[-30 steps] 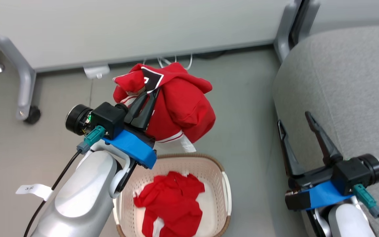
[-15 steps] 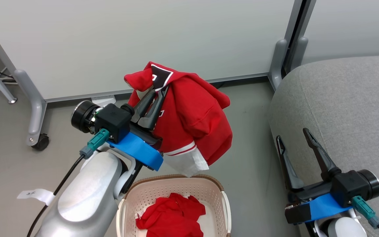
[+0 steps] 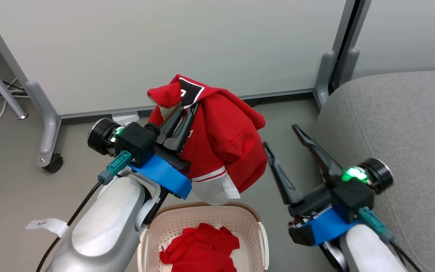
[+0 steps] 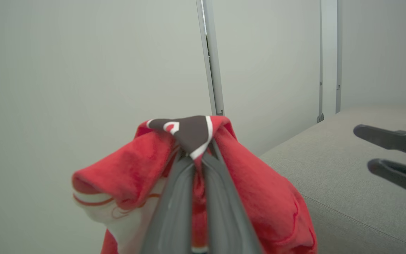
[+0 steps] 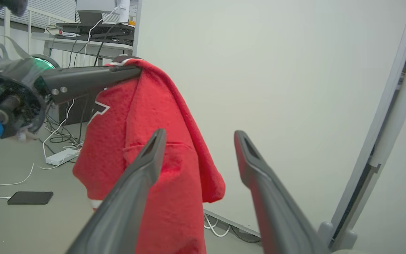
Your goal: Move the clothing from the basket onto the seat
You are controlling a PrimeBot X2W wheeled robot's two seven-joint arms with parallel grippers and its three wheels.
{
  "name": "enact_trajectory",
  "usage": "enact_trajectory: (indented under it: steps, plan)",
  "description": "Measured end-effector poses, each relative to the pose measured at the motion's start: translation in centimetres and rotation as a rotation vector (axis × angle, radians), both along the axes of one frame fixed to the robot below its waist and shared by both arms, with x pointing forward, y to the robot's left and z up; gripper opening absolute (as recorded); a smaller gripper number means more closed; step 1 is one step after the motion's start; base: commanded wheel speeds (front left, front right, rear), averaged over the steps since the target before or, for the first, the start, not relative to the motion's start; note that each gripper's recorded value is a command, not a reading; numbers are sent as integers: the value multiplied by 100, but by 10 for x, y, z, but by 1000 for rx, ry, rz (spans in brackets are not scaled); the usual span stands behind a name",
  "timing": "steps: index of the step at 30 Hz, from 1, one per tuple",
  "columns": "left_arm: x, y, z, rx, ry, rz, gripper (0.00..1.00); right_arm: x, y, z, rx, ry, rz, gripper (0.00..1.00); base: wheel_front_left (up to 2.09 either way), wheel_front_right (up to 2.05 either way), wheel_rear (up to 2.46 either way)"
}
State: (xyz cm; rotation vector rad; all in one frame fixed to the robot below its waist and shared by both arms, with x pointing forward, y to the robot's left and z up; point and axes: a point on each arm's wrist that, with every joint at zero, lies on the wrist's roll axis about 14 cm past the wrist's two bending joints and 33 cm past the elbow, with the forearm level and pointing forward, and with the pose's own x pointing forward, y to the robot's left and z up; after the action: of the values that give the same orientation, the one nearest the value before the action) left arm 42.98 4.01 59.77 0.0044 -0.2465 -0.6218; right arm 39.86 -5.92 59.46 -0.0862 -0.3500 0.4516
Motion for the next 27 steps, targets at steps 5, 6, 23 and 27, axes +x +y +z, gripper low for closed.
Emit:
enact_trajectory:
  steps: [5, 6, 23, 27]
  plan:
    - [-1, -4, -2, 2, 4, -8, 0, 10, 34, 6, -88, -37, 102, 100, 0, 0, 0]
    - [-1, -4, -2, 2, 2, -10, 0, 12, 39, 6, -106, -42, 116, 100, 0, 0, 0]
    - [-4, -29, 5, 1, -24, -80, 0, 67, 69, -48, -388, 69, 156, 50, 0, 0, 0]
    - [-5, -31, 8, 2, -32, -87, 0, 72, 71, -47, -347, 93, 155, 0, 0, 0, 0]
